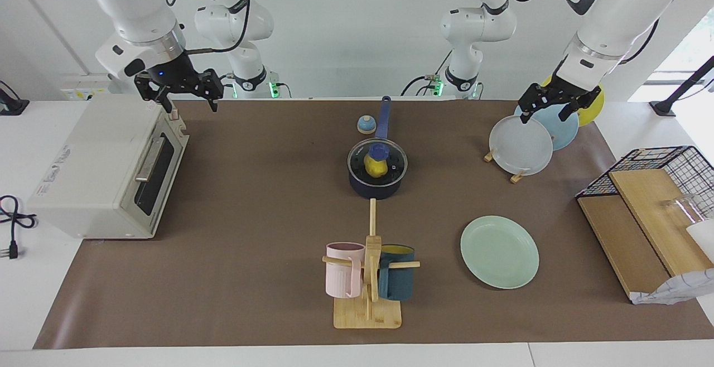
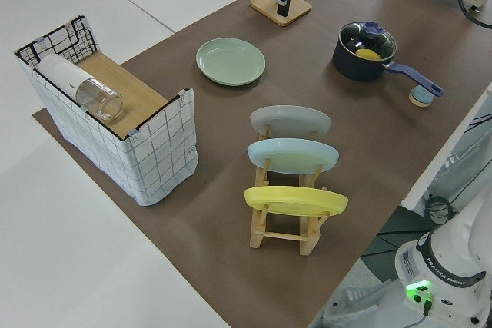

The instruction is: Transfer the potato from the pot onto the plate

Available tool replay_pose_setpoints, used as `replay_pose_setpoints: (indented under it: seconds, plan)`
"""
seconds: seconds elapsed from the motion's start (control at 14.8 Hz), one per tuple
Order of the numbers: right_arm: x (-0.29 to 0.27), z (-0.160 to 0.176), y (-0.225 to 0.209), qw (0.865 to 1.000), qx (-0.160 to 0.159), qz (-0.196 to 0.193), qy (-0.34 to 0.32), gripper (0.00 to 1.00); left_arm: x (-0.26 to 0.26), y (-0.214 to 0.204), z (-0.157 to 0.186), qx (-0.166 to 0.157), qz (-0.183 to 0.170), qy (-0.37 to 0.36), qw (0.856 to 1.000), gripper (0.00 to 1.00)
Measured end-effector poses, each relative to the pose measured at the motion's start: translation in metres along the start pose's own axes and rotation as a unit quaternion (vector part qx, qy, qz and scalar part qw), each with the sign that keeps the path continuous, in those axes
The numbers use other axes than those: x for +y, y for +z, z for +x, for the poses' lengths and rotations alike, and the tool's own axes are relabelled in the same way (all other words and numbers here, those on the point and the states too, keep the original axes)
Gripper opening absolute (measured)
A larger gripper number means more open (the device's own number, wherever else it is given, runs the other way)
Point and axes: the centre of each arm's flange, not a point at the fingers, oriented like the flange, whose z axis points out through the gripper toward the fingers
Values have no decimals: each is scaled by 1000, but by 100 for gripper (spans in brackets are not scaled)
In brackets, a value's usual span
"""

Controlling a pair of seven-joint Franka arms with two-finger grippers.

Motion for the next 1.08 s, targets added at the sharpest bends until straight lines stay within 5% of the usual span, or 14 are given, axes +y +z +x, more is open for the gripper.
replay_pose_setpoints:
  seconds: [0.54, 1.08]
  plan:
    - [-172, -4, 7, 998, 41, 24, -40, 100, 0, 0, 0, 0, 0, 0, 1000, 100]
    - [-399, -20, 115, 994, 79, 13, -73, 100, 0, 0, 0, 0, 0, 0, 1000, 100]
